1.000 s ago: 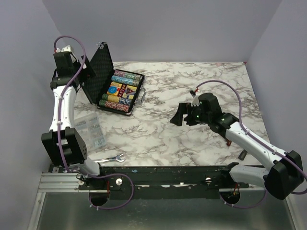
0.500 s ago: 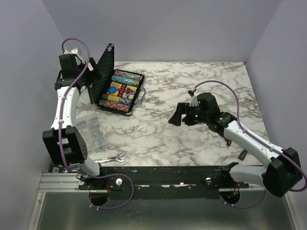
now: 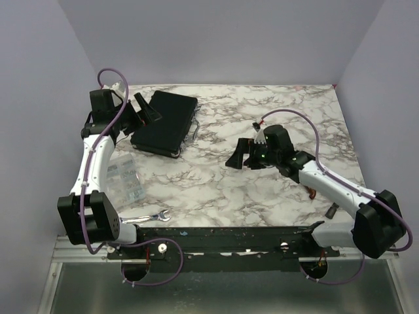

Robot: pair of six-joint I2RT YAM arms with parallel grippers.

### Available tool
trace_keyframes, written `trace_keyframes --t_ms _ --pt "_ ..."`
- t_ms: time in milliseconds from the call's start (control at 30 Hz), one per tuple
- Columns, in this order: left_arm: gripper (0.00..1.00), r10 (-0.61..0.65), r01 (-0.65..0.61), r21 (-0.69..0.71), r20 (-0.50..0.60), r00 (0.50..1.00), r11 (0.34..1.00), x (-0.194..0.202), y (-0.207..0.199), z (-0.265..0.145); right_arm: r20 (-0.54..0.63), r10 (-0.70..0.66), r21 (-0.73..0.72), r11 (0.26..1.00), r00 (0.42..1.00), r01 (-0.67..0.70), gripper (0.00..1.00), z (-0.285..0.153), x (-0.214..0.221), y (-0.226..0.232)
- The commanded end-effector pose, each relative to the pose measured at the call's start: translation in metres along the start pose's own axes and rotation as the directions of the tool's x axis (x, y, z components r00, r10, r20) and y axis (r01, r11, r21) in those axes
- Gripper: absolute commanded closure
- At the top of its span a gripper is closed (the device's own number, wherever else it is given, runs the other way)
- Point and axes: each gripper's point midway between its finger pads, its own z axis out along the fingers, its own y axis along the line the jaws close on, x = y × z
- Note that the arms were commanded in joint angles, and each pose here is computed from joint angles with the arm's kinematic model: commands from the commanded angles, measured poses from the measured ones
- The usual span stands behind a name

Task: Pack up texas hold em set

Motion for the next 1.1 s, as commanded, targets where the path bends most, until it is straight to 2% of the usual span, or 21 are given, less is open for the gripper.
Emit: trace_keyframes --t_ms 0,233,267,500,600,733,800,900,967,1067 --pt "0.03 0.006 -0.007 0.113 0.014 1.0 0.994 -0.001 -0.027 -0.011 0.037 0.04 -0.07 0.997 0.999 -0.037 0.0 0.017 -0.02 0.017" --pt "0.21 -0.101 0.119 0.167 -0.112 0.989 0.979 0.003 -0.019 0.037 0.078 0.142 -0.173 0.977 0.987 -0.127 0.0 0.079 -0.057 0.03" --pt "0.25 -0.109 0.131 0.18 -0.127 0.986 0.975 0.003 -0.02 0.043 0.077 0.145 -0.187 0.974 0.987 -0.128 0.0 0.089 -0.063 0.032" --pt "0.38 -0.124 0.151 0.138 -0.186 0.975 0.979 0.018 0.007 0.088 0.117 0.095 -0.199 0.977 0.989 -0.07 0.09 0.16 -0.117 0.035" --pt "0.44 -0.152 0.191 0.147 -0.238 0.959 0.971 0.031 0.01 0.1 0.149 0.073 -0.199 0.979 0.986 -0.043 0.17 0.188 -0.138 0.034" --pt "0.47 -0.139 0.189 0.187 -0.252 0.958 0.964 0.04 0.0 0.108 0.197 0.048 -0.187 0.982 0.979 -0.011 0.27 0.217 -0.161 0.029" --pt "0.48 -0.141 0.21 0.247 -0.269 0.953 0.946 0.044 -0.011 0.112 0.222 0.052 -0.188 0.982 0.974 -0.01 0.35 0.227 -0.174 0.026" --pt "0.5 -0.139 0.231 0.295 -0.303 0.943 0.927 0.056 -0.023 0.119 0.232 0.079 -0.216 0.976 0.969 -0.028 0.54 0.24 -0.187 0.02" --pt "0.5 -0.138 0.234 0.282 -0.322 0.937 0.93 0.064 -0.022 0.124 0.239 0.088 -0.23 0.973 0.967 -0.031 0.6 0.248 -0.195 0.016" --pt "0.5 -0.196 0.284 0.221 -0.351 0.916 0.933 0.076 -0.008 0.134 0.256 0.082 -0.242 0.97 0.963 -0.018 0.64 0.256 -0.204 0.012"
